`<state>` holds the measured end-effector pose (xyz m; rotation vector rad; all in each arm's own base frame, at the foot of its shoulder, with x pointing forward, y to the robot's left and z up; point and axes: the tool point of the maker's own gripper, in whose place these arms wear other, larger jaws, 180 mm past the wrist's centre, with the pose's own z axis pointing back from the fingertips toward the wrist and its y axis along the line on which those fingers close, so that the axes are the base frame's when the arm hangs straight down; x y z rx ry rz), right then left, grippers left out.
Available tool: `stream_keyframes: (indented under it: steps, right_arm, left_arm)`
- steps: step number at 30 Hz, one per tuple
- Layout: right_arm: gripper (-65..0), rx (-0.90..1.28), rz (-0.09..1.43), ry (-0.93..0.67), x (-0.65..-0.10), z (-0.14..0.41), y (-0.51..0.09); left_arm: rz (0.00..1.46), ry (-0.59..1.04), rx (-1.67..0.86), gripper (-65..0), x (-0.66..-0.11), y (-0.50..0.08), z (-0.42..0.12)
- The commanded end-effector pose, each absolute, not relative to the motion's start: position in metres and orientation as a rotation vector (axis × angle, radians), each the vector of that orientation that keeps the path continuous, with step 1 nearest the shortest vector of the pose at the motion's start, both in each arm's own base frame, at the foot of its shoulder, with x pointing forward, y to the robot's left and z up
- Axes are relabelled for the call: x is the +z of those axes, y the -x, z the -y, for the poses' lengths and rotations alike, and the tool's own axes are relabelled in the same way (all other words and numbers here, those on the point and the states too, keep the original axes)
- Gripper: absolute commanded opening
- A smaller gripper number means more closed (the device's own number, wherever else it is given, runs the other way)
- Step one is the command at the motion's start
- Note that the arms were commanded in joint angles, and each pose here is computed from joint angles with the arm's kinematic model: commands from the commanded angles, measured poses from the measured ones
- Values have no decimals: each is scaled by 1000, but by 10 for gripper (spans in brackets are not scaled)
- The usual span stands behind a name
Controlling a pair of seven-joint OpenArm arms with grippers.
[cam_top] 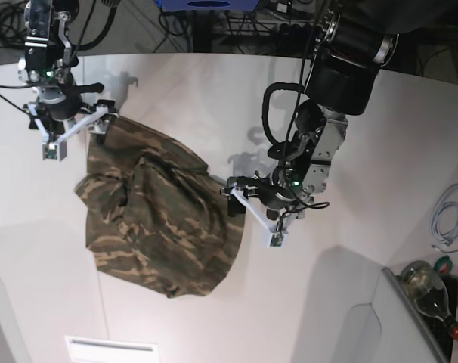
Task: Layout the t-shirt on the table in an organized manner, then fold the t-shirt properly
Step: 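Grasp the shirt edges with both grippers and pull them apart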
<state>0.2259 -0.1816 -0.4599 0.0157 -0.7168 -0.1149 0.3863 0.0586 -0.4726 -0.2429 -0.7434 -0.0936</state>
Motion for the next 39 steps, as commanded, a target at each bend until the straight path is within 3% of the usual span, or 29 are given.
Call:
stream_keyframes:
  steps: [1,3,8,9,16,17,18,19,21,22,24,26,34,39]
  right_arm:
    - [-173,-110,761,-12,-451,184,-235]
    - [-170,-111,765,-13,-450,184,-237]
    - [-168,-125,728,-24,-466,182,-240]
    - [-168,-130,715,-28,-471,182,-241]
    - [-180,-21,651,-211,-495,132,-238]
    - [-206,-18,644,-218,-497,130,-238]
    - [-263,-20,637,-222,-499,129,-237]
    - [-360,-20,635,-223,-500,129,-237]
    - [-617,-25,641,-218,-498,132,-237]
    - [-650,-23,647,-213,-497,134,-239]
    - [-603,-19,664,-204,-491,137,-243]
    - [-650,-33,676,-166,-483,156,-245]
    - [-644,-75,729,-7,-415,217,-253]
    - [-644,-53,791,35,-383,223,-260]
  left_arm:
    - [796,255,-92,-181,-456,-405,-53]
    - [767,243,-86,-258,-465,-405,-57]
    - [729,225,-84,-635,-479,-395,-64]
    - [721,220,-83,-650,-482,-392,-67]
    - [734,207,-101,-650,-485,-362,-83]
    - [746,205,-102,-650,-481,-360,-86]
    - [758,203,-105,-650,-478,-357,-88]
    - [770,204,-109,-650,-474,-353,-89]
    - [797,200,-124,-650,-466,-345,-95]
    - [807,202,-133,-650,-462,-340,-95]
    - [797,206,-155,-650,-455,-327,-95]
    - [782,218,-176,-650,-447,-317,-90]
    - [785,280,-247,-650,-403,-292,-61]
    - [730,281,-272,-650,-397,-284,-56]
